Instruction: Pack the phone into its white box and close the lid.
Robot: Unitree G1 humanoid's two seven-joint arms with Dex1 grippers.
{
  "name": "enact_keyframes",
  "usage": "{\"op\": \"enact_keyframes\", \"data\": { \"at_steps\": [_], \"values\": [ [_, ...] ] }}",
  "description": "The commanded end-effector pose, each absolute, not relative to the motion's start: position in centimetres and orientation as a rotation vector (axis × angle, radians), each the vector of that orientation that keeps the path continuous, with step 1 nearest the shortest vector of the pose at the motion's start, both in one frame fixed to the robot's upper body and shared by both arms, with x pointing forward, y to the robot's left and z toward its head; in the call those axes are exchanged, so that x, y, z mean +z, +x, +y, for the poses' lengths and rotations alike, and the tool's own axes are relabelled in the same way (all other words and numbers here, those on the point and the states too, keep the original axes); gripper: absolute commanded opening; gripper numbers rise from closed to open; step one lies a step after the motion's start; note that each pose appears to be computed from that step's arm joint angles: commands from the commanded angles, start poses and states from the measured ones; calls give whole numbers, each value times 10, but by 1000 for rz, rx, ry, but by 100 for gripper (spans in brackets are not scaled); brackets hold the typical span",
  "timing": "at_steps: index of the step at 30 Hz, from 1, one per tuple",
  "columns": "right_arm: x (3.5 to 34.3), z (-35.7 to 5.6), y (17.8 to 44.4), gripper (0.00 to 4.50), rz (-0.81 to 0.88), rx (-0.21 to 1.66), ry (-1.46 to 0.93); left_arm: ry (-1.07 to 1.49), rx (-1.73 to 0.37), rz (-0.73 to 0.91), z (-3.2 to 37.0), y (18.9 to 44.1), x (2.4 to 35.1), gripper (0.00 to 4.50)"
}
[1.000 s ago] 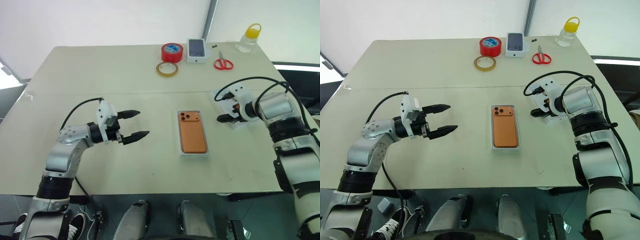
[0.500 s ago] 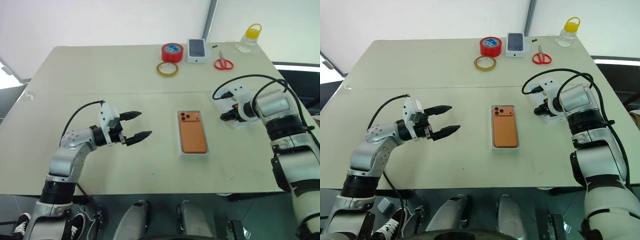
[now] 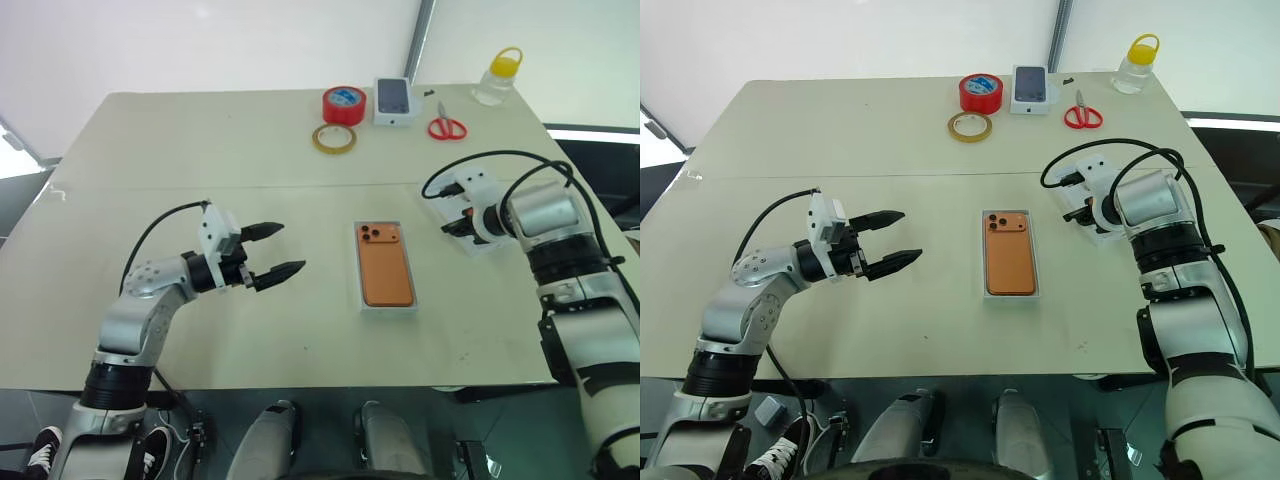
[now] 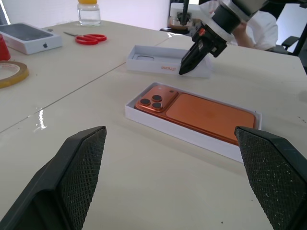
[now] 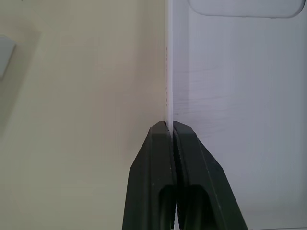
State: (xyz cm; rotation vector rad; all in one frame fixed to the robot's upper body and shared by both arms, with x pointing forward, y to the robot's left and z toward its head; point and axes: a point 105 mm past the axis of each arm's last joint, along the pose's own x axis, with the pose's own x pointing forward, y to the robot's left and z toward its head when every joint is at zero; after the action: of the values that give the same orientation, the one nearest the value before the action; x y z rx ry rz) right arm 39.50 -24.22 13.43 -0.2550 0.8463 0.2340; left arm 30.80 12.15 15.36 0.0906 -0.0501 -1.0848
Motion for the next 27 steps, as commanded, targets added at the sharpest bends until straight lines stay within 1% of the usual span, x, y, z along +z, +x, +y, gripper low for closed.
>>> {"op": "enact_keyframes", "data": {
  "at_steps": [1,3,7,10,13,15,19,23,25,27],
  "values": [
    [154,-225,401,2,766,278,-150,99,-1074,-83,124,312,165,450],
    [165,-219,407,2,709,286,-106,99,-1073,-80,125,313,165,450],
    [204,-204,422,2,508,345,80,90,-1051,-82,129,317,169,450],
    [224,-188,422,2,405,436,243,81,-1035,-84,133,320,172,450],
    [230,-170,412,2,375,539,446,66,-1016,-82,136,323,175,450],
    [234,-158,406,2,338,609,527,59,-1011,-80,136,324,176,450],
    [230,-129,384,2,350,730,559,50,-1007,-78,136,325,179,450],
    [239,-105,365,2,319,852,753,37,-989,-87,138,327,183,450],
    [240,-96,358,2,324,890,783,33,-984,-91,139,327,185,450],
    [234,-86,345,2,324,936,763,26,-980,-93,138,327,185,450]
  ]
}}
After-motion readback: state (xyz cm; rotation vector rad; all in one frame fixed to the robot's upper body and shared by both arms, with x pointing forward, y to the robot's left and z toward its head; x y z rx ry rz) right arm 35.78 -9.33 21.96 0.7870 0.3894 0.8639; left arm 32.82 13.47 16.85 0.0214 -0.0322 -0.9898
